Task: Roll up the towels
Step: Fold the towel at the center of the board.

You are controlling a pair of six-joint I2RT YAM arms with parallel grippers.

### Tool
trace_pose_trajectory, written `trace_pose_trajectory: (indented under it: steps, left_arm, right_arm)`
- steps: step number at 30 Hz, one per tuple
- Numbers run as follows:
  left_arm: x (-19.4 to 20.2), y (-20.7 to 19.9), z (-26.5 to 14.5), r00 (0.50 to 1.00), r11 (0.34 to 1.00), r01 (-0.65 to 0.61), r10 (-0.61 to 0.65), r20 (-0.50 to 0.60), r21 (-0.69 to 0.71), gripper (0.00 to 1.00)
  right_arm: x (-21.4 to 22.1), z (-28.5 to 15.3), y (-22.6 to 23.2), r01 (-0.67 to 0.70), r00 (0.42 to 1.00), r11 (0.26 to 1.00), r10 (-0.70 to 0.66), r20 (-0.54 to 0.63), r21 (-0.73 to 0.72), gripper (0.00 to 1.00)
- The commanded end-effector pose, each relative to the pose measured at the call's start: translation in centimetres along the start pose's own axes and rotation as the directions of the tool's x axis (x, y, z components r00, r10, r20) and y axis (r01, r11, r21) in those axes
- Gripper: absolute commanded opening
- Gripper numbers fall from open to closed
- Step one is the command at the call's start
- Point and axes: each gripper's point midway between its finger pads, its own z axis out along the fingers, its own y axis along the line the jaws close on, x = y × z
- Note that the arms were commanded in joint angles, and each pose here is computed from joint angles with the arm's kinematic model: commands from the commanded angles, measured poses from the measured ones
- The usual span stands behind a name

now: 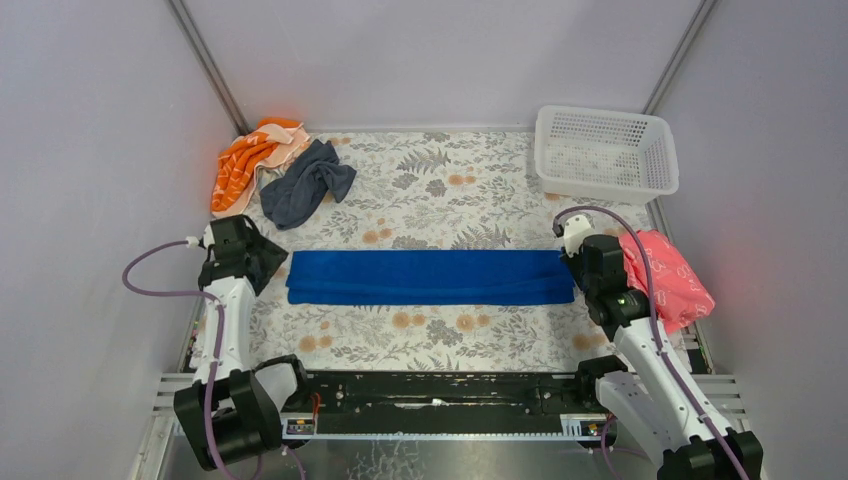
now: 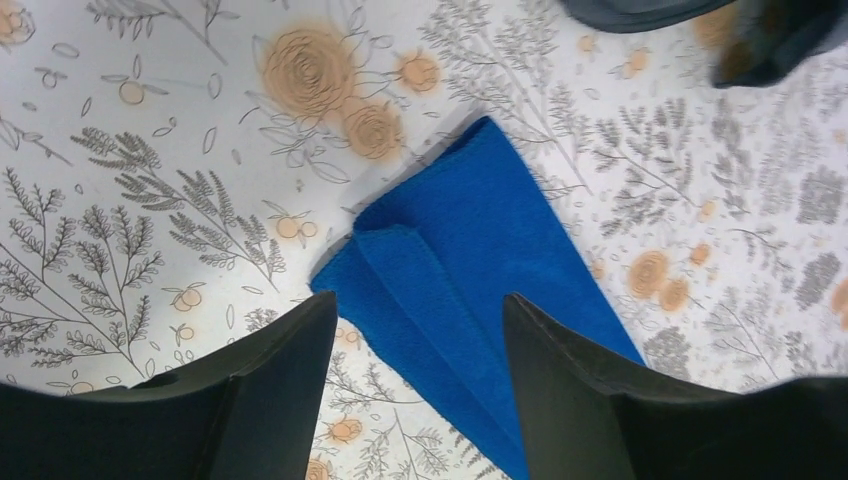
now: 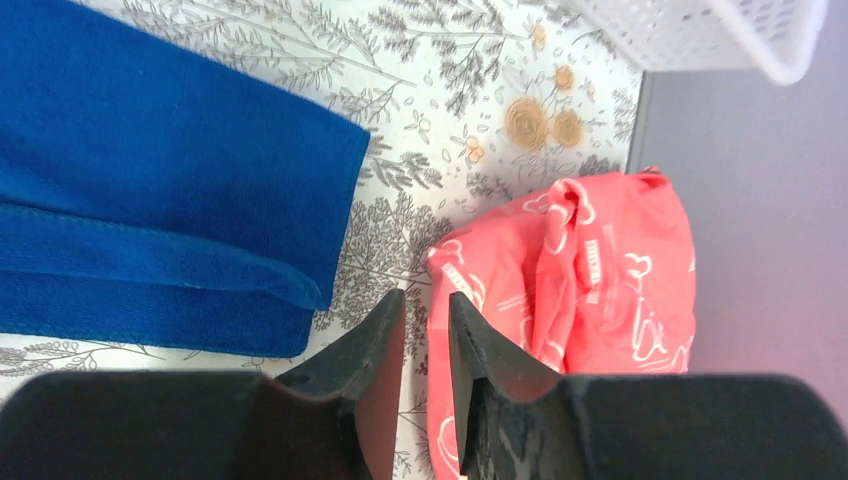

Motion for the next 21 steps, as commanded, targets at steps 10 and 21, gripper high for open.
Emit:
trace_pose_trajectory:
  steps: [10, 21]
  left_arm:
    - [-1.1, -7.9, -3.0, 0.991, 0.946, -0.091, 0.117, -0.066, 0.31, 0.71]
    - [3.4, -12.1, 3.8, 0.949, 0.939, -0.176, 0.241, -0.201, 0.294, 0.73]
  right_arm:
    - [-8.7, -2.5, 0.4, -0.234, 0.954, 0.957, 0.26, 0.146, -0.172, 0.44]
    - [-6.2, 5.1, 2.7, -0.578, 0.814, 0.814, 0.57, -0.111, -0.056, 0.49]
